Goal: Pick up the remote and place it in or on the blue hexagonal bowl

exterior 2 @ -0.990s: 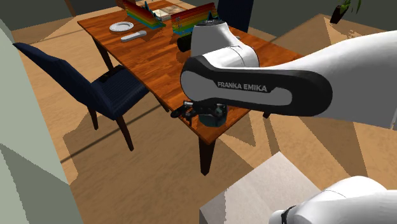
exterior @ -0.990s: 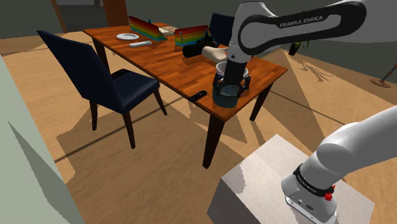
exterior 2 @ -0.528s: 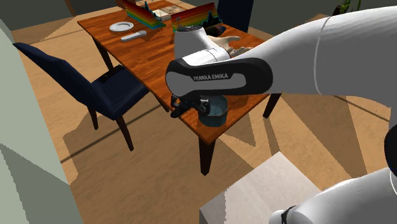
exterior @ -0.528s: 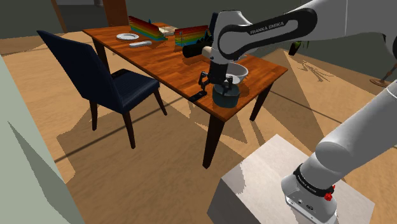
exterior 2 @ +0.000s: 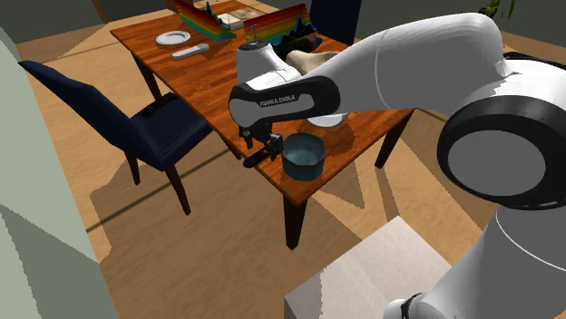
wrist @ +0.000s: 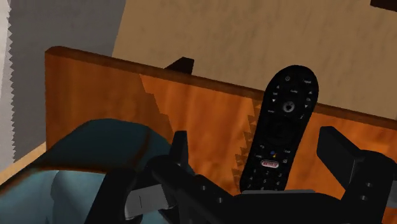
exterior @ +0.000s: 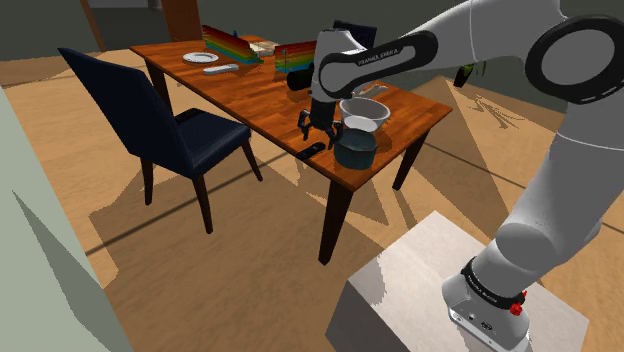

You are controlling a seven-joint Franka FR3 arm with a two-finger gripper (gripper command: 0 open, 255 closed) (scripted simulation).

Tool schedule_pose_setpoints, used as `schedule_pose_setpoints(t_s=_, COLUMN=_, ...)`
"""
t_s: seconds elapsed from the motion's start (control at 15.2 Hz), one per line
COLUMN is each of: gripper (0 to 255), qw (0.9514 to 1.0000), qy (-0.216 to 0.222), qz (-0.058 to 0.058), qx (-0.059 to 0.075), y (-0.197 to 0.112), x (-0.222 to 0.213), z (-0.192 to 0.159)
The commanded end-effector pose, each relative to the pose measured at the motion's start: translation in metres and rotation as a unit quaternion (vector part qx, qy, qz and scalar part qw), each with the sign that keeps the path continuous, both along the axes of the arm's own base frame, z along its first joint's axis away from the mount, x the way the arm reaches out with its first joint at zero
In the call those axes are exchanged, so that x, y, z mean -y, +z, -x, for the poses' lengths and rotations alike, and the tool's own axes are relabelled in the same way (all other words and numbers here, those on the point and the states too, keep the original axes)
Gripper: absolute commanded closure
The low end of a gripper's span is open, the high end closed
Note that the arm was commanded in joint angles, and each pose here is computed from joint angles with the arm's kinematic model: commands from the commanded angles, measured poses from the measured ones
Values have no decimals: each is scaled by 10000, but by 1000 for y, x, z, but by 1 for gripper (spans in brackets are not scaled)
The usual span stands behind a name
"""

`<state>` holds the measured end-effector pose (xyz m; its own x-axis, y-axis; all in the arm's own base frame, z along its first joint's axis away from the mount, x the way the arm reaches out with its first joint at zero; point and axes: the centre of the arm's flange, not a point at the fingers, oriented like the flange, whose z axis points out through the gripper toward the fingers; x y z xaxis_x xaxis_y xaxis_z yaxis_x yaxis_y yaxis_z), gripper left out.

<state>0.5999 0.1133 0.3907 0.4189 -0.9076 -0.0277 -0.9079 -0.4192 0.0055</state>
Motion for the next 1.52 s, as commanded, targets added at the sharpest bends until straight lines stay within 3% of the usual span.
schedule_pose_setpoints(t_s=0.0, gripper=0, qw=9991, qy=-413, qz=55, qx=19, y=-10, x=5, z=-21)
schedule_pose_setpoints(t_s=0.13, gripper=0, qw=9967, qy=-800, qz=105, qx=36, y=-20, x=14, z=-42)
schedule_pose_setpoints(t_s=0.66, gripper=0, qw=9966, qy=-816, qz=107, qx=36, y=-60, x=15, z=-43)
schedule_pose_setpoints(t_s=1.19, gripper=0, qw=9966, qy=-816, qz=107, qx=36, y=-60, x=15, z=-43)
schedule_pose_setpoints(t_s=1.25, gripper=255, qw=9966, qy=-816, qz=107, qx=36, y=-60, x=15, z=-43)
schedule_pose_setpoints(t_s=1.45, gripper=255, qw=9966, qy=-816, qz=107, qx=36, y=-59, x=15, z=-42)
